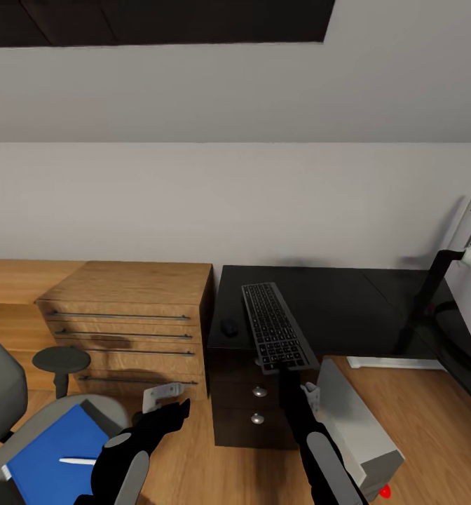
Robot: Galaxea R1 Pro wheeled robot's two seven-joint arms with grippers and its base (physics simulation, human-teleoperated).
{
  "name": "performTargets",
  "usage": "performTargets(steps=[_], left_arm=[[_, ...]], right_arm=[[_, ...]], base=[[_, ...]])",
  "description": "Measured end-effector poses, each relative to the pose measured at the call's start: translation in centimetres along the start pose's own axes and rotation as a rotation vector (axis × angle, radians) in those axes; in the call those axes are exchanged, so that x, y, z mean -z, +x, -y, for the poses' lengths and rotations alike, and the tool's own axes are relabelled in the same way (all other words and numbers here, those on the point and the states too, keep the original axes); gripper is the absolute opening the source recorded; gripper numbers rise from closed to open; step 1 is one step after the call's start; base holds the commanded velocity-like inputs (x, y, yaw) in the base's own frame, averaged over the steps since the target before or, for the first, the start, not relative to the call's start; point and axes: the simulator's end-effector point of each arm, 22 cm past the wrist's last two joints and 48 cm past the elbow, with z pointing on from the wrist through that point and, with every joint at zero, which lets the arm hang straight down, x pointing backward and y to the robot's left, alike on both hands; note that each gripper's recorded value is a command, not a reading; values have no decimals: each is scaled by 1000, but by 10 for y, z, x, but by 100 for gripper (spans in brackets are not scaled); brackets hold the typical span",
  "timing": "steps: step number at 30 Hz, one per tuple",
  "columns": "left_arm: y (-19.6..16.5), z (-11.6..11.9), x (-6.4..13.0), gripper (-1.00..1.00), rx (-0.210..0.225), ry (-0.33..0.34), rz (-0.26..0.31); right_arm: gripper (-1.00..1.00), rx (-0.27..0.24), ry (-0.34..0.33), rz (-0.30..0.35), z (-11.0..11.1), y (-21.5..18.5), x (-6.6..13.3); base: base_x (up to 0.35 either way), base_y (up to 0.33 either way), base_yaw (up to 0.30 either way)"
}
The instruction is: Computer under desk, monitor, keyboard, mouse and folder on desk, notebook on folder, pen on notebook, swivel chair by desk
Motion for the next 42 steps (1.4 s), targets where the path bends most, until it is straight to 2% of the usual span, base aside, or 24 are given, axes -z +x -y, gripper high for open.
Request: performTargets(steps=[13, 18, 26, 36, 37, 42], left_arm=[[0, 1, 0, 100, 0, 4, -1], [0, 1, 0, 100, 2, 4, 1], [10, -2, -8, 100, 4, 3, 2], [10, -2, -8, 100, 3, 3, 3], [10, -2, -8, 100, 3, 3, 3], [10, -2, -8, 100, 3, 3, 3]], right_arm=[[-100, 16, 3, -44, 3, 5, 1], [-100, 15, 3, -45, 3, 6, 1], [-100, 15, 6, -44, 18, 6, -1], [-100, 18, 11, -41, 20, 3, -1], [100, 18, 11, -41, 20, 3, -1], [100, 18, 11, -41, 19, 3, -1]], base=[[148, 0, 0], [5, 0, 0], [0, 0, 0], [0, 0, 0], [0, 0, 0], [0, 0, 0]])
